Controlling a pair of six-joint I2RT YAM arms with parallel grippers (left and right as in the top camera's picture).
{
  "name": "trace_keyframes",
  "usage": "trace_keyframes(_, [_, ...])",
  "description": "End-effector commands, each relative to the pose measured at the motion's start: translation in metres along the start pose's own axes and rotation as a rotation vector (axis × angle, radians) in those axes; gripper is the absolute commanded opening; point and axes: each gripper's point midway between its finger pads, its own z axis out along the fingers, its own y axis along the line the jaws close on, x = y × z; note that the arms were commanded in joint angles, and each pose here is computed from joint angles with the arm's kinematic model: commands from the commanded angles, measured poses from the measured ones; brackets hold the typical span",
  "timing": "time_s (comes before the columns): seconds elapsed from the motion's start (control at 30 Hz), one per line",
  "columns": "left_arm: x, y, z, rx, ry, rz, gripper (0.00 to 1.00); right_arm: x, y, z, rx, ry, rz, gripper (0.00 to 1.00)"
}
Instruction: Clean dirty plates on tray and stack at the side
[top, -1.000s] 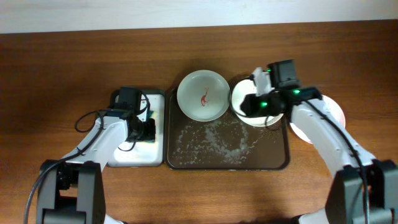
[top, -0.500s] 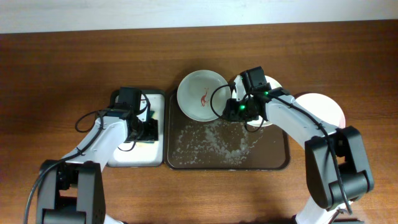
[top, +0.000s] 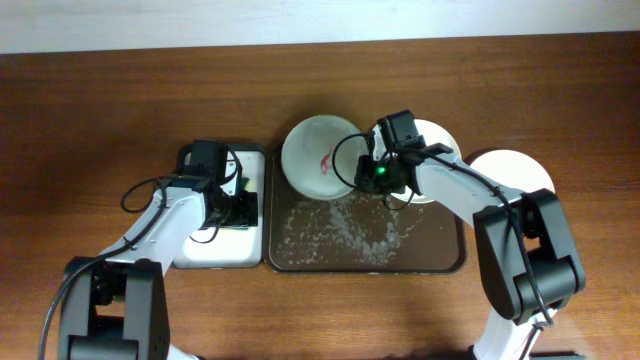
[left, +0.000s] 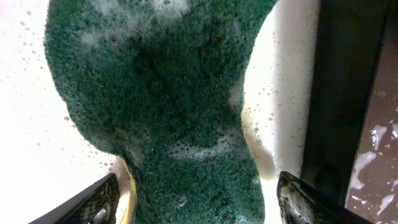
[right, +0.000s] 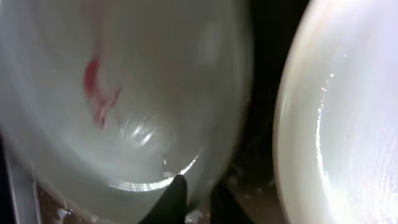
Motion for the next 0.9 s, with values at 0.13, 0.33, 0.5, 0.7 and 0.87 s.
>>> trace_keyframes(0.13, [0.001, 0.0, -0.003, 0.004, -0.006, 0.001, 0.8, 0.036, -0.02, -0.004, 0.116, 0.136, 0.05, 0.04])
trace_keyframes(0.33, [-0.003, -0.001, -0.003, 0.006, -0.023, 0.003, 0.88, 0.072, -0.032, -0.02, 0.174, 0.284, 0.022, 0.04])
trace_keyframes(0.5, [-0.022, -0.001, -0.004, 0.003, -0.099, 0.009, 0.88, 0.072, -0.032, -0.02, 0.174, 0.287, 0.021, 0.04])
trace_keyframes(0.7, [-0.033, 0.007, -0.006, -0.048, -0.149, 0.008, 0.83, 0.072, -0.032, -0.02, 0.174, 0.286, 0.021, 0.04])
trace_keyframes(0.87, [-0.021, 0.009, 0.001, -0.049, -0.116, -0.033, 0.74, 0.073, -0.032, -0.02, 0.174, 0.287, 0.021, 0.04])
